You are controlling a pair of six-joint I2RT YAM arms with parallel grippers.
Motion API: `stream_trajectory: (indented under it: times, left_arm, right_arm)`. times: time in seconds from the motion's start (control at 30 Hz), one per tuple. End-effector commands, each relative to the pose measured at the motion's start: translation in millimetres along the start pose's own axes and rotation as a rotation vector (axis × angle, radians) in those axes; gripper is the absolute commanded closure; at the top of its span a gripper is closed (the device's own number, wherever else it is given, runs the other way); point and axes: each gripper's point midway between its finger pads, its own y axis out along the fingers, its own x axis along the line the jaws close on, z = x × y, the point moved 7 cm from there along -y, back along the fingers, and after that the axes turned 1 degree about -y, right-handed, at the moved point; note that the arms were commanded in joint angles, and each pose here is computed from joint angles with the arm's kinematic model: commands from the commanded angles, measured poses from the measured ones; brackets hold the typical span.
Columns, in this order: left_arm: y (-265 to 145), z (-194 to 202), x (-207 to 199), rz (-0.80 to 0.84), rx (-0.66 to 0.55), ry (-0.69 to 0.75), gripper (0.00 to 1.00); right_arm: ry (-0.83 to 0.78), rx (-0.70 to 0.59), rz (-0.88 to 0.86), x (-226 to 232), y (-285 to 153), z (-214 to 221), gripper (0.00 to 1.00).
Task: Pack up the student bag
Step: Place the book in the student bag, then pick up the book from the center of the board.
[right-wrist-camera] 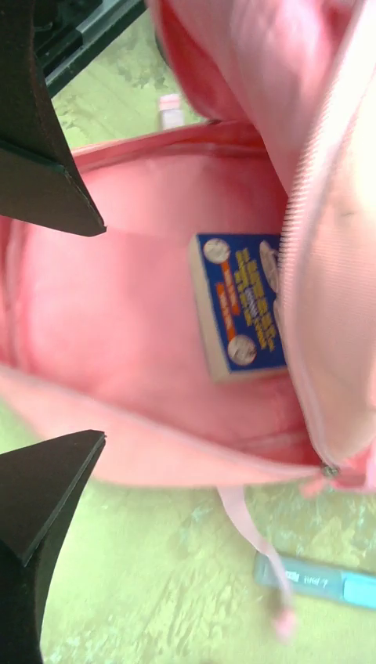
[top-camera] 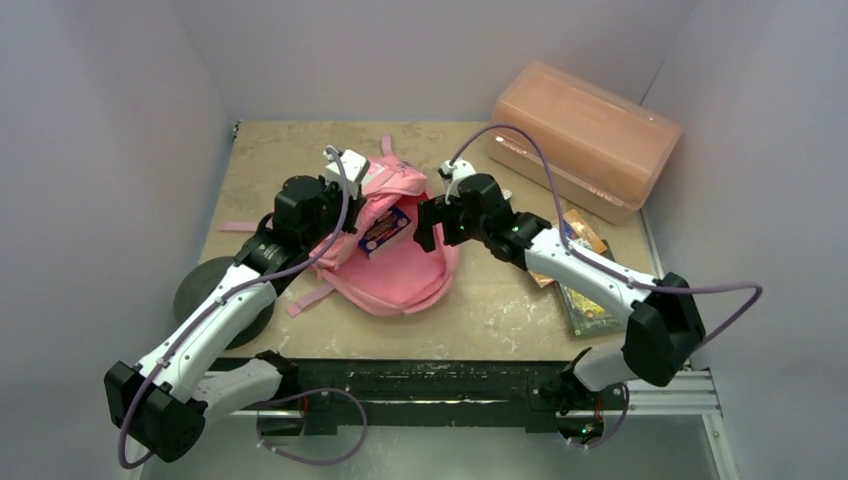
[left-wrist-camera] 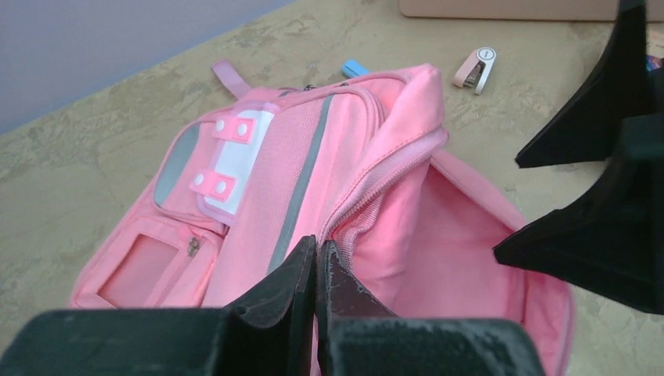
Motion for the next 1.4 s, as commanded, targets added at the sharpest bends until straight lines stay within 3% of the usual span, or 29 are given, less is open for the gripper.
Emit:
stream_trajectory:
  times: [0.0, 0.1, 0.23, 0.33, 0.47, 0.67, 0.9, 1.2, 1.37]
  left_arm:
    - [4, -2, 5, -0.015, 0.029, -0.026, 1.00]
    - [6, -3, -6, 0.072, 0.011, -0.065, 1.00]
    - [12, 11, 2, -0.007, 0.071, -0.052, 1.00]
    - [16, 16, 10, -0.091, 0.152, -0.060, 1.00]
    - [16, 14, 7, -0.076, 0.154, -0.091, 1.00]
    - [13, 13, 6, -0.070, 0.137, -0.099, 1.00]
    - [14, 14, 2, -0.048, 0.152, -0.127, 1.00]
    - [11, 12, 0, -0.033, 0.142, -0.144, 1.00]
    - [7, 9, -1, -0.023, 0.125, -0.145, 1.00]
  right_arm:
    - [-0.009, -0.047, -0.076, -2, -10, 5, 0.01]
    - [0.157, -0.062, -0.204, 19, 8, -3, 0.05]
    - [0.261, -0.118, -0.211, 24, 7, -28, 0.12]
    - [0.283, -0.134, -0.074, 0, -5, -32, 0.16]
    - [0.332, -0.168, 0.154, -47, -30, -20, 0.14]
    - [0.646, -0.161, 0.391, -122, -83, 28, 0.01]
    - [0.943, -0.246, 0.617, -139, -140, 86, 0.01]
    - [1.087, -0.141, 0.582, -137, -128, 131, 0.01]
    - [1.081, -0.274, 0.420, -140, -111, 140, 0.01]
